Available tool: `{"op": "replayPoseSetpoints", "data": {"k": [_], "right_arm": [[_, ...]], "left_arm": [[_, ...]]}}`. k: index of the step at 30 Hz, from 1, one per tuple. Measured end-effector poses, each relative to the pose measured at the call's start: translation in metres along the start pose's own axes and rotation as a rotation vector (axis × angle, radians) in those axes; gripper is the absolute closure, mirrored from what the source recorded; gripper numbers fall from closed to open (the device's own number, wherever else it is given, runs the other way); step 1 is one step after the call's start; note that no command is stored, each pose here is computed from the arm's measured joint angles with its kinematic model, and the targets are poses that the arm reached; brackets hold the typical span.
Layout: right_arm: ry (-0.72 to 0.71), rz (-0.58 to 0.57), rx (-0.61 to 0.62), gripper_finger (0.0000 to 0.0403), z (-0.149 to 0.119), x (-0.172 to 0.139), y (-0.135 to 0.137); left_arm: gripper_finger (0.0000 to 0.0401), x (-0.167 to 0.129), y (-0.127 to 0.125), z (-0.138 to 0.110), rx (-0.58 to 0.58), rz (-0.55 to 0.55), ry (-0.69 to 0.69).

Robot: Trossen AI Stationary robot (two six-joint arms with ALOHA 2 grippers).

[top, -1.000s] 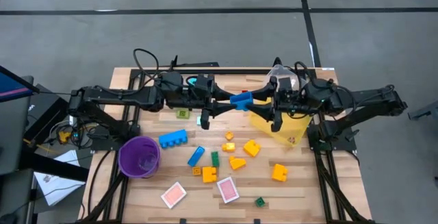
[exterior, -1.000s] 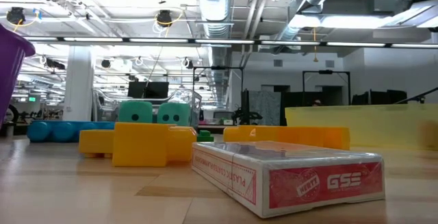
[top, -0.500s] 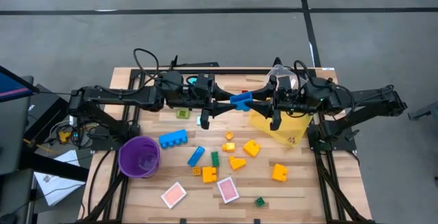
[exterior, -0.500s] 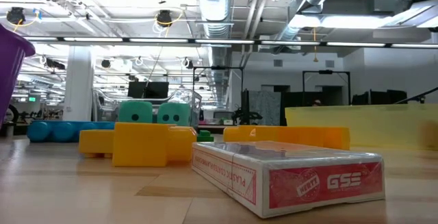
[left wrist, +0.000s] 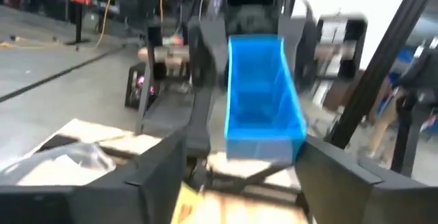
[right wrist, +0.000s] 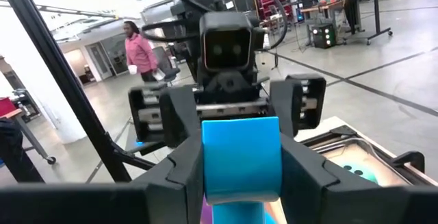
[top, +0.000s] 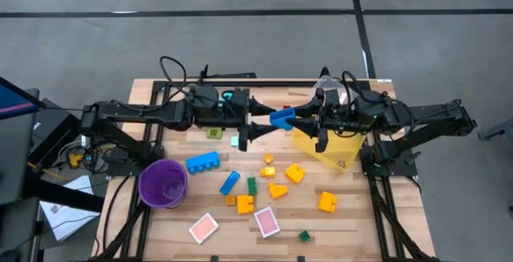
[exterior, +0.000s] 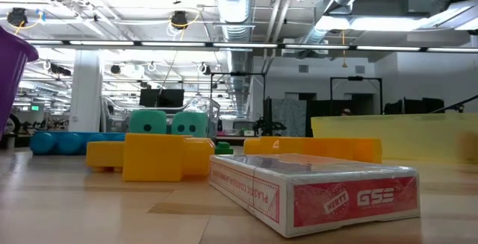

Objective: Pick & Place Toys
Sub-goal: Put the blue game piece into the yellow bin

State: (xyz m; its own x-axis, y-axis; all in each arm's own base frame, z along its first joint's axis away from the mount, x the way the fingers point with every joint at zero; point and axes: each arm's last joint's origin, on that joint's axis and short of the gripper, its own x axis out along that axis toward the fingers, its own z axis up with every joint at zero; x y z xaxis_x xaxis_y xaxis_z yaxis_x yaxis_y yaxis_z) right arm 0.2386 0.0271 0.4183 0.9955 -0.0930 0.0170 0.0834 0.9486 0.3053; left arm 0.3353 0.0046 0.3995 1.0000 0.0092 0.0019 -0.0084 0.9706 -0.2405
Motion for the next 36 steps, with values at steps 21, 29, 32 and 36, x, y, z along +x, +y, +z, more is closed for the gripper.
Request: {"op": "replayPoseSetpoints", "data": {"k": [21,29,32,36], "right_arm": [[0.69,-0.618,0.193,0.0272,-0.072,-0.033,-0.057],[0.86,-0.977,0.373,0.0272,-0.119,-0.06,-0.076],[0.868,-1.115,0.452,0.0272,-0.139,-0.069,-0.084],[0.855,-1.265,0.526,0.0272,-0.161,-0.079,-0.095]], "left_arm": [[0.0104,-0.057,0.001,0.011,0.143,0.18,0.213],[0.0104,-0.057,0.001,0.012,0.141,0.179,0.203],[0.0104,-0.055,0.002,0.01,0.142,0.181,0.213],[0.0105,-0.053,0.002,0.009,0.142,0.181,0.21]]}}
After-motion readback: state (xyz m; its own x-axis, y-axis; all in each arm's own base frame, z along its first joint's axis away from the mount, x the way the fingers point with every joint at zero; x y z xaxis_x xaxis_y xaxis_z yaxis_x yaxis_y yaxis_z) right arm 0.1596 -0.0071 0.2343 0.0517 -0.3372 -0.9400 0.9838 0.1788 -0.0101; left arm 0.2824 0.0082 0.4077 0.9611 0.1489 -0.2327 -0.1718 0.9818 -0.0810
